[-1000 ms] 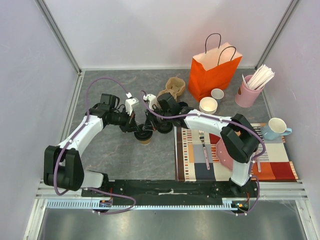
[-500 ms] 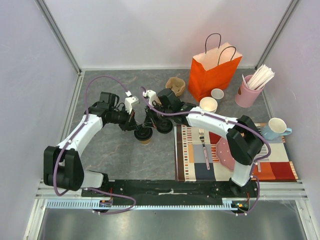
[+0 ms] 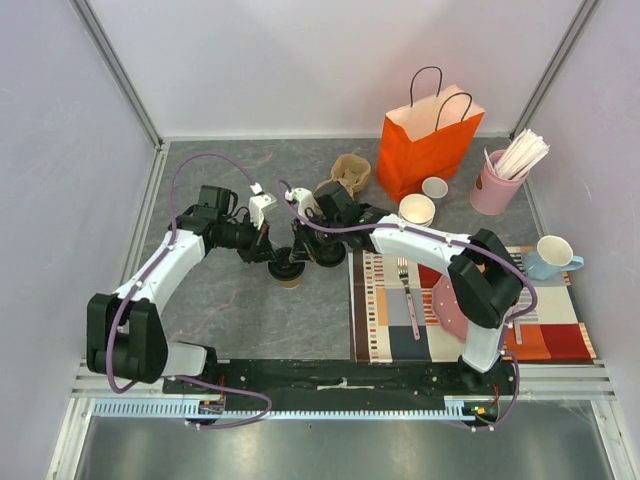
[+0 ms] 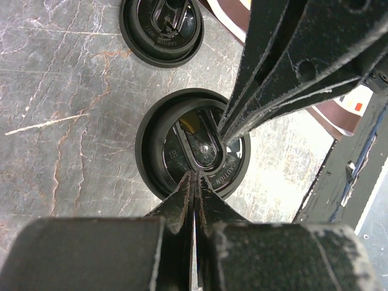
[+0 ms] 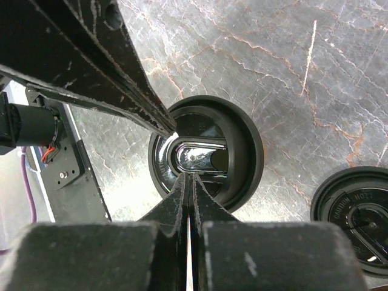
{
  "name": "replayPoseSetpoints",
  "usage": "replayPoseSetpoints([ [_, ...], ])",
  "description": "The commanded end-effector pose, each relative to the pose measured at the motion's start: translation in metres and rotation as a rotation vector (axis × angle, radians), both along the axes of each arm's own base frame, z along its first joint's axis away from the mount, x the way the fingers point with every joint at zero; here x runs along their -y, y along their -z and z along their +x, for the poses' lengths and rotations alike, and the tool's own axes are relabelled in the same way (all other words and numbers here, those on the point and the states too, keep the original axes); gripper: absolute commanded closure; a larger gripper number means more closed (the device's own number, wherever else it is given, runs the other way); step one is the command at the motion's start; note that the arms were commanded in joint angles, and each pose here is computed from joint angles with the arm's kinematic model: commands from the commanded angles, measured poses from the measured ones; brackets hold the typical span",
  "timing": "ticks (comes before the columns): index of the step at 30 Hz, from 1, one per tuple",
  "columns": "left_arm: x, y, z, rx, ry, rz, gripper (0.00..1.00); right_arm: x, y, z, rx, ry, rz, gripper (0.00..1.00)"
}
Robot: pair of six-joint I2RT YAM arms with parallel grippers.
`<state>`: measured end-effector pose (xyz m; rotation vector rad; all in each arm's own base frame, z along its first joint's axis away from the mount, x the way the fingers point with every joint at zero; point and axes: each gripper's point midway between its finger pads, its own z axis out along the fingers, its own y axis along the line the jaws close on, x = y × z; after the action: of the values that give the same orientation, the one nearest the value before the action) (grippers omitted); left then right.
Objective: Pack the takeout coffee
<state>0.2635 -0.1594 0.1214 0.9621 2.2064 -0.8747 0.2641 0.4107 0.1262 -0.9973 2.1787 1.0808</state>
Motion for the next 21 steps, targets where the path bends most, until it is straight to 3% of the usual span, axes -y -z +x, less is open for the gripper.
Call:
replayPoseSetpoints([
  [1,0.004,-0.043,0.005,0.099,0.028,-0.037,0.98,-0.008,-0.063,0.008,0.104,-0.019,0.083,1.00],
  [3,0.005,-0.050,0.002,0.080,0.034,-0.048,0.96,-0.009,-0.081,0.009,0.123,-0.022,0.111,0.95],
  [4,0.007,-0.059,0.005,0.093,0.038,-0.062,0.93,-0.010,-0.093,0.009,0.137,-0.027,0.131,0.86],
  [6,0.009,-0.066,0.005,0.088,0.039,-0.070,0.79,-0.006,-0.112,0.012,0.158,-0.017,0.152,0.76],
  [7,0.010,-0.074,0.005,0.087,0.043,-0.077,0.68,-0.005,-0.125,0.016,0.176,-0.011,0.171,0.63],
  [8,0.010,-0.079,0.006,0.086,0.042,-0.083,0.51,0.006,-0.137,0.025,0.193,0.020,0.178,0.55],
  [11,0.009,-0.095,0.015,0.090,0.012,-0.097,0.36,0.042,-0.173,0.060,0.275,0.152,0.180,0.31],
  [16,-0.005,-0.112,0.043,0.107,-0.110,-0.063,0.34,0.126,-0.214,0.132,0.505,0.451,0.035,0.14],
  [21,-0.019,-0.111,0.069,0.109,-0.200,0.005,0.34,0.225,-0.214,0.214,0.572,0.745,-0.150,0.13],
])
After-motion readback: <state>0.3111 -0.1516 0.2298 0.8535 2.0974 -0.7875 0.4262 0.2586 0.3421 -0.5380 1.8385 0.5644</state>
